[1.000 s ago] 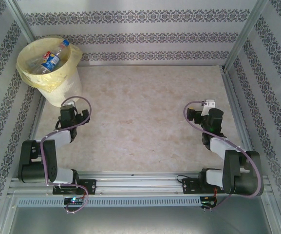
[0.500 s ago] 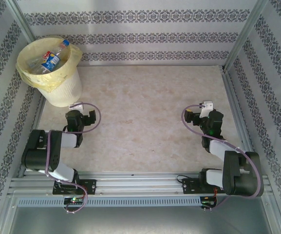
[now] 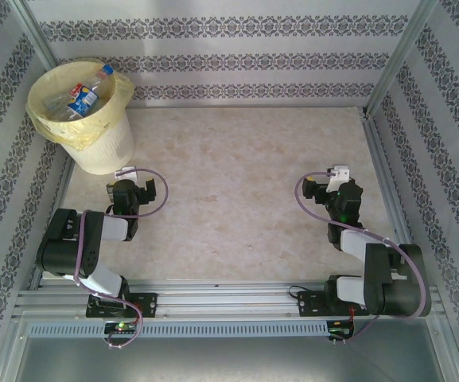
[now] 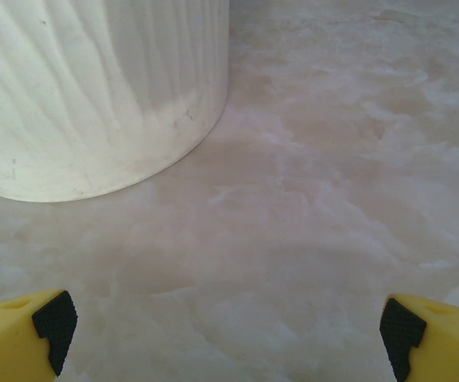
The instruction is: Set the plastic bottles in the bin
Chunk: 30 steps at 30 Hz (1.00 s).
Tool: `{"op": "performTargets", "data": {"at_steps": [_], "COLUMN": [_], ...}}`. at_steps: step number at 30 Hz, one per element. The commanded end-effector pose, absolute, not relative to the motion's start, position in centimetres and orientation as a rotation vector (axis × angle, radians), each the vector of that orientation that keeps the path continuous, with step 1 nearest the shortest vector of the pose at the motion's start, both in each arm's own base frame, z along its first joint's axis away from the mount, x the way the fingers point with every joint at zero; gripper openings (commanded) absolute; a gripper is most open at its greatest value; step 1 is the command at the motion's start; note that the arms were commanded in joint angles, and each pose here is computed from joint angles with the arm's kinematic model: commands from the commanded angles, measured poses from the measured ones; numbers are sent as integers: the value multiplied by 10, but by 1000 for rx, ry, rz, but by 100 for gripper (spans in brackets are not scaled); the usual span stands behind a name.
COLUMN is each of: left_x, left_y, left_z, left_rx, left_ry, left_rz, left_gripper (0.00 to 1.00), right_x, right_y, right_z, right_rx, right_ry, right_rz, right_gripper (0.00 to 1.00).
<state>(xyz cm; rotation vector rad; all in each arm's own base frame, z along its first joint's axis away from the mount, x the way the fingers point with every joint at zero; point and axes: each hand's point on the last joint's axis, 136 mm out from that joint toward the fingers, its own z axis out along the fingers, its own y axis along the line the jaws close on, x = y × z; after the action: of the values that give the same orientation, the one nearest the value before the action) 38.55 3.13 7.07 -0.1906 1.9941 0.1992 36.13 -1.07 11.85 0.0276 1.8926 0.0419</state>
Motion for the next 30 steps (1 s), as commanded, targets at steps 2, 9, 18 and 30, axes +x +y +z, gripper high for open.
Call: {"op": "performTargets", "data": {"at_steps": [2,9,18,30], "left_x": [392,392,392,392], "left_y": [33,32,32,32], "left_z": [87,87,86,86], "left_rx": [-192,-190,-188,-186], "left_ry": [1931,1933,1935,1935], "left_rz": [209,207,207,205], "left_gripper": [99,99,99,99], "right_x": [361,363,398,398], "right_y": [-27,-3,2,3], "right_z": [126,131,106,104], "right_rx": [67,3,25,19], "right_ry": [1881,1847,1882,1898], "right_rz": [-40,99,44,19], "right_gripper": [98,98,98,98]}}
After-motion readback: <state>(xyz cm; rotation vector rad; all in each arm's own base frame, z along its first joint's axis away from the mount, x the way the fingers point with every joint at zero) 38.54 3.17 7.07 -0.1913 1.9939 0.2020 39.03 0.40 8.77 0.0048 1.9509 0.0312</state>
